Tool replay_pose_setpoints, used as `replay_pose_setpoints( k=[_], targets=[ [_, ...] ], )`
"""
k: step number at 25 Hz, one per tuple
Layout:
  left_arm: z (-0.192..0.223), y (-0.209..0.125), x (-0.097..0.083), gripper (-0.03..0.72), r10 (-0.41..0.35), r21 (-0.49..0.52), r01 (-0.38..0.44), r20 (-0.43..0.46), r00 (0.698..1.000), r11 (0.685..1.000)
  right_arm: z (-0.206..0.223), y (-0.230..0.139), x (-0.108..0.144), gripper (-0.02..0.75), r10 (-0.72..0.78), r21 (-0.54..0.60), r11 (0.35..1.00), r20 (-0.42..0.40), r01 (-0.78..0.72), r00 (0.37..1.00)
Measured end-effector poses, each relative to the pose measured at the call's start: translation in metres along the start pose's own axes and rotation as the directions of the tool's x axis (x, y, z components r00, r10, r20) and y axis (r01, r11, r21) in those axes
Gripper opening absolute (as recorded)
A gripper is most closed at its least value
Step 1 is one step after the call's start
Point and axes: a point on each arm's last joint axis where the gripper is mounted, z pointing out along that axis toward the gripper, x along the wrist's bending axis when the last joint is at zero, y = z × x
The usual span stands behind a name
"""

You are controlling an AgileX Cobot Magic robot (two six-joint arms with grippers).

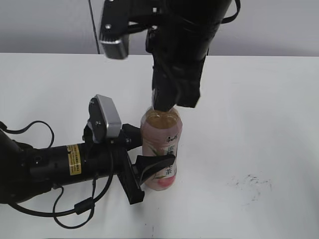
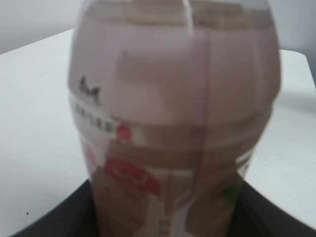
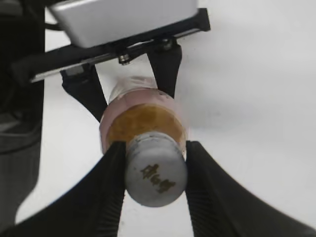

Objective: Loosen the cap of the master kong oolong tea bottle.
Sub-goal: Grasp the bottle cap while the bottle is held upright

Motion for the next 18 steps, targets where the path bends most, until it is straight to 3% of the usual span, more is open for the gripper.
replay_pose_setpoints(
  k=[4,7,9,14,18],
  targets=[
    [0.000,0.000,0.000,0.375,0.003,0.000,-0.003,0.000,1.000,1.000,0.000,0.000,0.000,0.274,-0.136,-0.001,0.991,-0.003,0.136,0.991],
    [0.000,0.000,0.000,0.375,0.005,0.000,-0.005,0.003,1.000,1.000,-0.001,0.002,0.001,0.276,-0.133,-0.023,0.991,-0.010,0.133,0.991],
    [0.000,0.000,0.000,0.375,0.004,0.000,-0.004,0.003,1.000,1.000,-0.001,0.005,0.001,0.332,-0.108,-0.056,0.993,-0.011,0.108,0.994],
    [0.000,0.000,0.000,0.375,-0.001,0.000,0.001,0.000,1.000,1.000,-0.005,0.015,-0.001,0.579,0.065,-0.165,0.984,0.013,-0.062,0.998],
    [0.000,0.000,0.000,0.375,-0.001,0.000,0.001,0.000,1.000,1.000,-0.023,0.021,-0.007,0.596,0.316,-0.215,0.927,0.012,-0.306,0.949]
  ],
)
